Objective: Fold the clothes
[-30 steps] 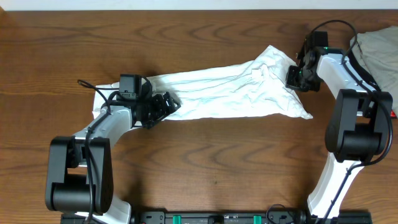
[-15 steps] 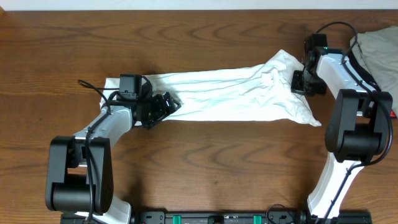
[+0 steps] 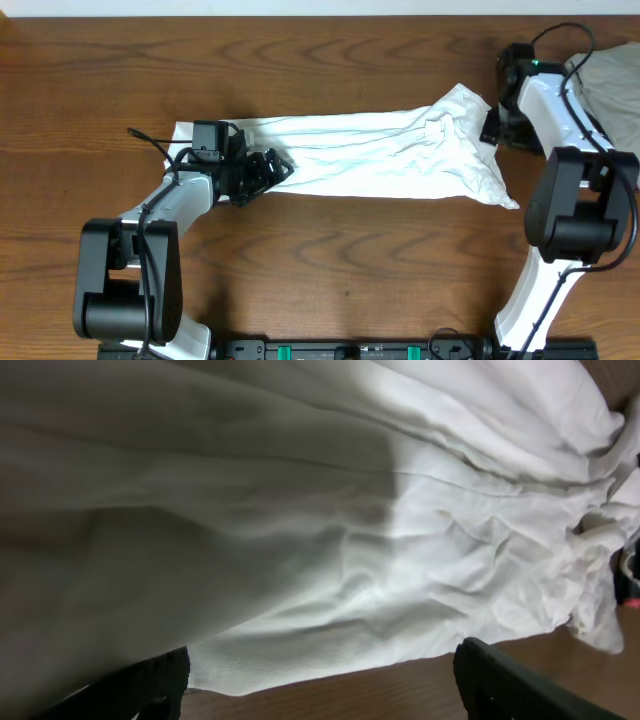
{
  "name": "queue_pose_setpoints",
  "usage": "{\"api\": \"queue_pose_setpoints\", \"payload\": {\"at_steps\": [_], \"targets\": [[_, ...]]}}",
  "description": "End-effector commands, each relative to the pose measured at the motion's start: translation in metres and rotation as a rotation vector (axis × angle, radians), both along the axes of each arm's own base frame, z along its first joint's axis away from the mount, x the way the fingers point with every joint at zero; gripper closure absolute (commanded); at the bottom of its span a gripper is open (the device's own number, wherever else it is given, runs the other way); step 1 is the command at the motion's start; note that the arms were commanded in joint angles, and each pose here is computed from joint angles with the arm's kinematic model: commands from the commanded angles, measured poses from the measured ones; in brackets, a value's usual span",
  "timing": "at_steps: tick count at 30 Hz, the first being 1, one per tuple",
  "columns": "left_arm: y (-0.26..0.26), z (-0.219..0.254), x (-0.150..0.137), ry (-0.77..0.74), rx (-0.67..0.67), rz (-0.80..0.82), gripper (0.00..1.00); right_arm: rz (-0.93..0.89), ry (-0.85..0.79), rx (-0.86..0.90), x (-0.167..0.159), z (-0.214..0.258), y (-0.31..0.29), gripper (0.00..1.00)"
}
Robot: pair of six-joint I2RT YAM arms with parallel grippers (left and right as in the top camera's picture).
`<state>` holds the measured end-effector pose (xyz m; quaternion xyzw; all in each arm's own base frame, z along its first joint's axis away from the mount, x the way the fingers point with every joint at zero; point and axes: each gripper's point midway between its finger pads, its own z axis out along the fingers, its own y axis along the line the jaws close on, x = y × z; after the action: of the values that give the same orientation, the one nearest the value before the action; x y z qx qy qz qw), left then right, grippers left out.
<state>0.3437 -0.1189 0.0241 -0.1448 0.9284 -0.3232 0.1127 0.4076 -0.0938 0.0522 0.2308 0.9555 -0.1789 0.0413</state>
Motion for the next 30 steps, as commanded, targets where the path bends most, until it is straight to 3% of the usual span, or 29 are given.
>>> {"api": "queue_pose_setpoints", "payload": {"at_steps": [1, 4, 7, 16, 21, 30], "targets": [[0.012, -0.002, -0.006, -0.015, 0.087, -0.004, 0.13, -0.1, -0.122, -0.052, 0.006, 0.05, -0.02, 0.18], [0.026, -0.002, -0.008, -0.01, 0.168, 0.031, 0.13, -0.101, -0.158, -0.022, 0.006, 0.072, -0.015, 0.18], [0.027, 0.014, -0.003, -0.062, 0.168, 0.037, 0.13, -0.042, -0.202, 0.073, 0.008, 0.088, 0.003, 0.18], [0.045, 0.091, 0.012, -0.301, 0.195, 0.123, 0.13, 0.279, -0.264, 0.671, 0.014, 0.106, 0.116, 0.18], [0.047, 0.105, 0.011, -0.341, 0.191, 0.132, 0.13, 0.326, -0.236, 0.635, 0.012, 0.094, 0.131, 0.18], [0.056, 0.088, 0.011, -0.289, 0.245, 0.156, 0.13, 0.423, -0.174, 0.634, 0.0, 0.062, 0.169, 0.12]]}}
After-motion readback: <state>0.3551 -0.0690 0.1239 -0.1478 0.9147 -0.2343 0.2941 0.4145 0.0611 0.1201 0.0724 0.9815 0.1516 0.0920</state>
